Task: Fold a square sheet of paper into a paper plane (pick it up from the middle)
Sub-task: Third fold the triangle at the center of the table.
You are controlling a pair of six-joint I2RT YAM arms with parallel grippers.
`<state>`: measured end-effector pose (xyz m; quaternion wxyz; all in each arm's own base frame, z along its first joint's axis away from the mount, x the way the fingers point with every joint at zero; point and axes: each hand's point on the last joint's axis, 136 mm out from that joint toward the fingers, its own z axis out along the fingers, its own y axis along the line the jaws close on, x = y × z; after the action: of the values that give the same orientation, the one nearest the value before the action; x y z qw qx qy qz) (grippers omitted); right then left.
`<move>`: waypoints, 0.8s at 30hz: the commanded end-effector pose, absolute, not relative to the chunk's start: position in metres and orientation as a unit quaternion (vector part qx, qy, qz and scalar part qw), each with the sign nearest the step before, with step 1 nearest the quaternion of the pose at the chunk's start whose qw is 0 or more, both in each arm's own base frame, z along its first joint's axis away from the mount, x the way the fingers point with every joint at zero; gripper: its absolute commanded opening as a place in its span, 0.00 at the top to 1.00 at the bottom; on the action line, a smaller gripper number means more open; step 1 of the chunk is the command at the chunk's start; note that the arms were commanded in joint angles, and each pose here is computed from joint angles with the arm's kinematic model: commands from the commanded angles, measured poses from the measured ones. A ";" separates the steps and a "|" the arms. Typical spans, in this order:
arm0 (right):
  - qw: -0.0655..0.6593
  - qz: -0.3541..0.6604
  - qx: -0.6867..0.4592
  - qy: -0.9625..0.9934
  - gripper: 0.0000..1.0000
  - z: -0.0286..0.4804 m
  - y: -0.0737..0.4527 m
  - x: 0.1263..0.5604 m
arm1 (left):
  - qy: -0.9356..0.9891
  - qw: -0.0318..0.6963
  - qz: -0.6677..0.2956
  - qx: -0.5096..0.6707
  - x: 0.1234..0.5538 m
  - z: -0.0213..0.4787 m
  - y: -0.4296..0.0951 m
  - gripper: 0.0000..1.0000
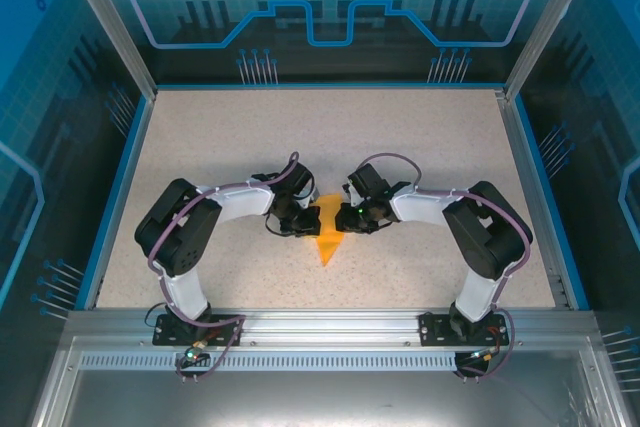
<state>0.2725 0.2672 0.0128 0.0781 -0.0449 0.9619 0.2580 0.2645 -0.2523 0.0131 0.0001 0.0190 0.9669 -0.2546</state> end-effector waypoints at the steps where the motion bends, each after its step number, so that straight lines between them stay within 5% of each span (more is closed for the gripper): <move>1: 0.056 0.216 -0.041 0.974 0.84 -0.007 0.249 0.268 | 0.975 0.004 -0.224 0.010 0.271 0.003 -0.246 0.96; 24: 0.056 0.221 -0.072 0.971 0.82 -0.007 0.252 0.266 | 0.983 0.003 -0.181 0.016 0.276 -0.009 -0.236 0.96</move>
<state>0.2733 0.2666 0.0120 0.0835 -0.0742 0.9605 0.2548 0.2731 -0.2508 0.0127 0.0030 0.0159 0.9724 -0.2328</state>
